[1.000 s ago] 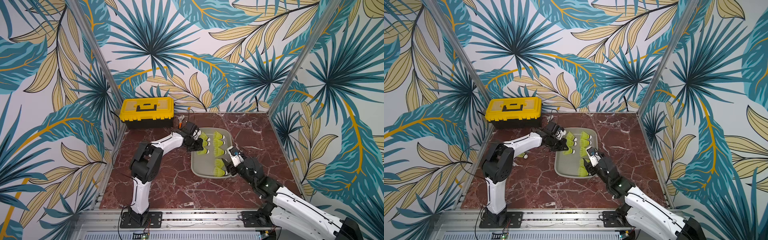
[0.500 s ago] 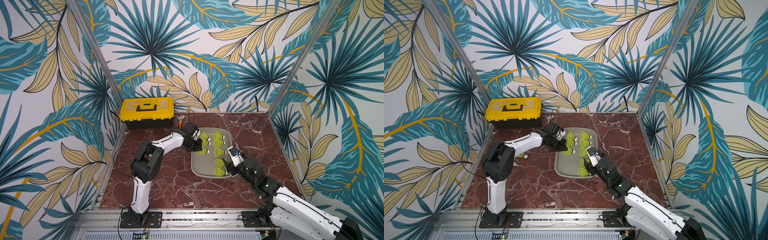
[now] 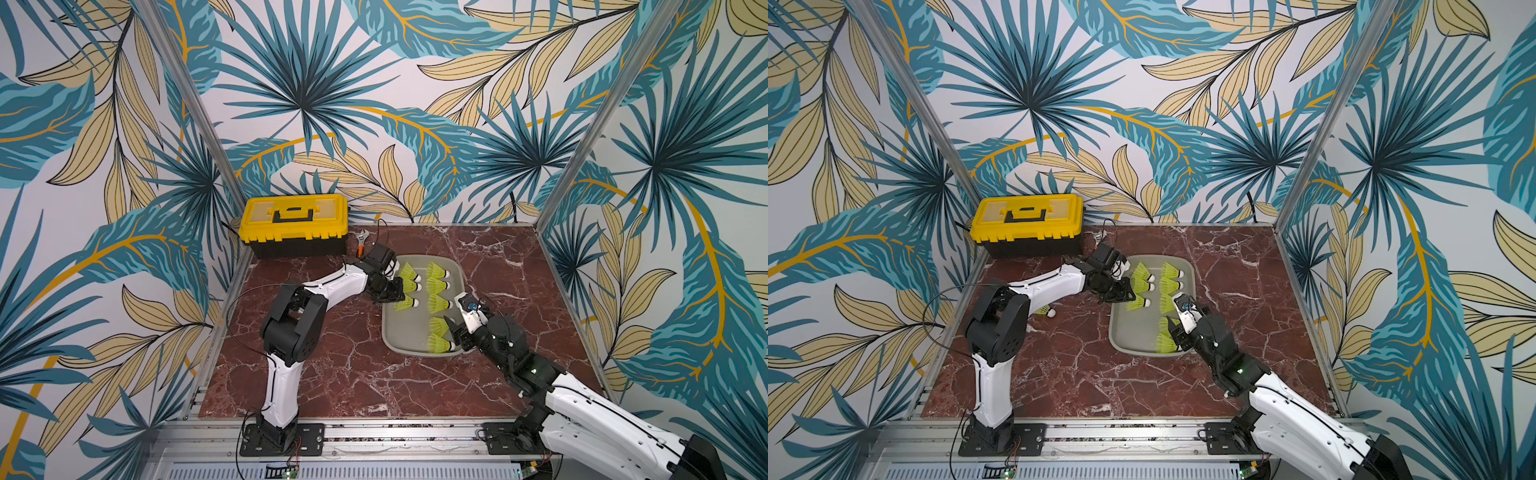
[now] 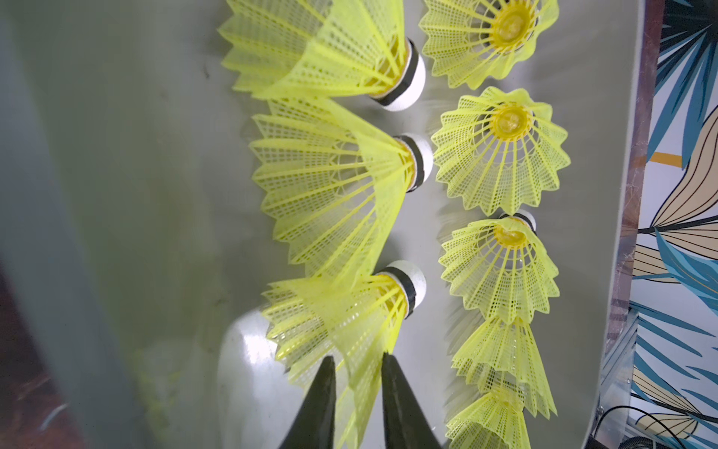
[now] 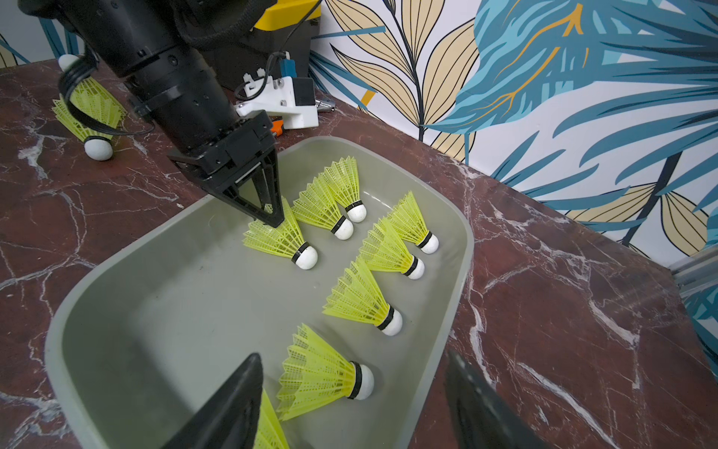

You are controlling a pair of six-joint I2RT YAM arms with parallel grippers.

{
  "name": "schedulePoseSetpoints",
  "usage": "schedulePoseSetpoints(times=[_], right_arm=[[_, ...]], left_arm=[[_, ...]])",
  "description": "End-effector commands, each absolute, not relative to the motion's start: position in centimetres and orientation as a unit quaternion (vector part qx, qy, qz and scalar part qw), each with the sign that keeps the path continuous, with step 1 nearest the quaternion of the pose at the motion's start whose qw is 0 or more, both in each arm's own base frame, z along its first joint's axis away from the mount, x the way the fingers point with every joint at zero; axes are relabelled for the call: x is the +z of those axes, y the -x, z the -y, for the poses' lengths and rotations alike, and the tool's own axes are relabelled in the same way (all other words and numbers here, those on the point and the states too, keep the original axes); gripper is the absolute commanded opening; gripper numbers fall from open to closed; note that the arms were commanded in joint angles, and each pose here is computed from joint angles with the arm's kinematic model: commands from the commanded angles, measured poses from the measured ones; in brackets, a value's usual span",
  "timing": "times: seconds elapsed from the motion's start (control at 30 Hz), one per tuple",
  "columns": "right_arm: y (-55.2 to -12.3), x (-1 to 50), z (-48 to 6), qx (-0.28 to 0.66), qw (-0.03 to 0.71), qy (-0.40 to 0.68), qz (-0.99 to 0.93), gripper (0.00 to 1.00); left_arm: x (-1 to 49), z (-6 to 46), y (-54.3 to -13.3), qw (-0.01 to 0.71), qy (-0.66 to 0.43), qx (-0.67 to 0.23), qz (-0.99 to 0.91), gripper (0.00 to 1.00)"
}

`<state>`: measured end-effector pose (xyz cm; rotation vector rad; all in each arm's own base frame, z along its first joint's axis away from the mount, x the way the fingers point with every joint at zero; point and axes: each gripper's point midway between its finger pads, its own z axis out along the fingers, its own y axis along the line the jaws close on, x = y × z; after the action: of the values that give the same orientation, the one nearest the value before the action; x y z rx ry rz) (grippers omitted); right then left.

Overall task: Put the shuttlecocks into the storage box
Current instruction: Place the shuttlecock in the storage box.

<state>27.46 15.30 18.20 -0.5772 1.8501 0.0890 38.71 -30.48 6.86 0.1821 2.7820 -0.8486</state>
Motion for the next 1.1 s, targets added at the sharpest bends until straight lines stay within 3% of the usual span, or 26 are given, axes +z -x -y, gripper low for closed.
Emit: schedulePoseSetpoints(times=[0.0,0.77,1.07], right_arm=[[-27.2,16.8,-15.0,0.031,0.551,0.245,-0.797,0.74],[-27.3,16.6,-14.9,0.029,0.549,0.242,-0.8,0.74],[-27.3,17.1,-14.9,0.033,0.554,0.237,-0.797,0.74]], left_arm=[[9.6,30.7,-39.7,0.142,-0.068,-0.299,-0.941,0.26],[11.6,30.6,-39.4,0.161,-0.068,-0.31,-0.935,0.35],[14.6,27.8,-39.2,0.216,-0.05,-0.281,-0.934,0.43]])
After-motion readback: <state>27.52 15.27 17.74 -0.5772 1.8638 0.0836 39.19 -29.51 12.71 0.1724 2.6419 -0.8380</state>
